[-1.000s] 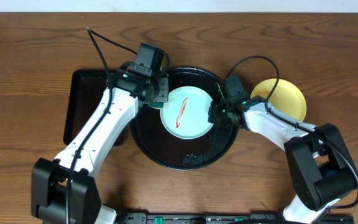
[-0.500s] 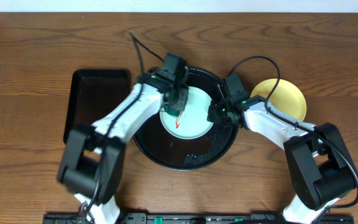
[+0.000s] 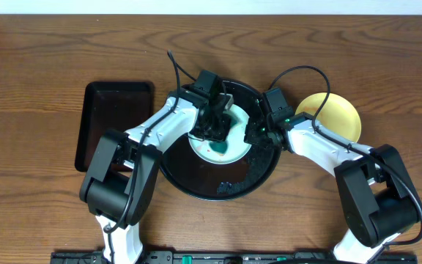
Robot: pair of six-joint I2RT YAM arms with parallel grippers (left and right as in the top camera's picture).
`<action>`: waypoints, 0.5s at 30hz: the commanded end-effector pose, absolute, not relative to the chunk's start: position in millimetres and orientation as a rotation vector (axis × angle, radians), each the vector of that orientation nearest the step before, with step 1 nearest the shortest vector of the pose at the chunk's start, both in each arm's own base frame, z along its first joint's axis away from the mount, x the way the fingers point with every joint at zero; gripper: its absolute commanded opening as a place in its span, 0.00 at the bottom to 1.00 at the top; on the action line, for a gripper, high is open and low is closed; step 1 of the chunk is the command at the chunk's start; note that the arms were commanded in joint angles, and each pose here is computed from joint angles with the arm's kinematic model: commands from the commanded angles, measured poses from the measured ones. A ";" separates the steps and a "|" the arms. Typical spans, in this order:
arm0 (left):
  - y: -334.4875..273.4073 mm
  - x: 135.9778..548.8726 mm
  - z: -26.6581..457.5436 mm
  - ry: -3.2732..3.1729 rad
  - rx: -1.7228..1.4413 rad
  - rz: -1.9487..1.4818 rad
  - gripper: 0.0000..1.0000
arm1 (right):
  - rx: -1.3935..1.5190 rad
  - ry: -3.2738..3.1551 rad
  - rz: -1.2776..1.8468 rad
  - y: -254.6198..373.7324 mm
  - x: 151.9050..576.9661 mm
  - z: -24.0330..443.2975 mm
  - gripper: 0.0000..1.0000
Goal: Clean dirty plates on tray and stack at the side
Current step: 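Scrub the second pale green plate with sponge while right gripper holds it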
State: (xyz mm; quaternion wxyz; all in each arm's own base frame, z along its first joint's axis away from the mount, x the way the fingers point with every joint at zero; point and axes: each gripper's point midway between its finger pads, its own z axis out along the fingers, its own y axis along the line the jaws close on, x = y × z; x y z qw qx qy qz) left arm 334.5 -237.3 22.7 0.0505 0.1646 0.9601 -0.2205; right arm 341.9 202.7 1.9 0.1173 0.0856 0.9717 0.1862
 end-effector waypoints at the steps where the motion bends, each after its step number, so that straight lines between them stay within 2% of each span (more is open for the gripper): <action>1: -253.8 336.2 26.6 2.862 0.547 -0.813 0.07 | 0.251 2.918 0.505 200.1 327.3 -21.5 0.01; 11: -192.3 424.2 24.6 2.630 0.373 -0.095 0.08 | 0.240 2.919 0.504 200.1 327.2 -21.6 0.01; 15: -181.6 428.0 14.2 2.635 0.353 -0.003 0.07 | 0.240 2.919 0.504 200.1 327.2 -21.6 0.01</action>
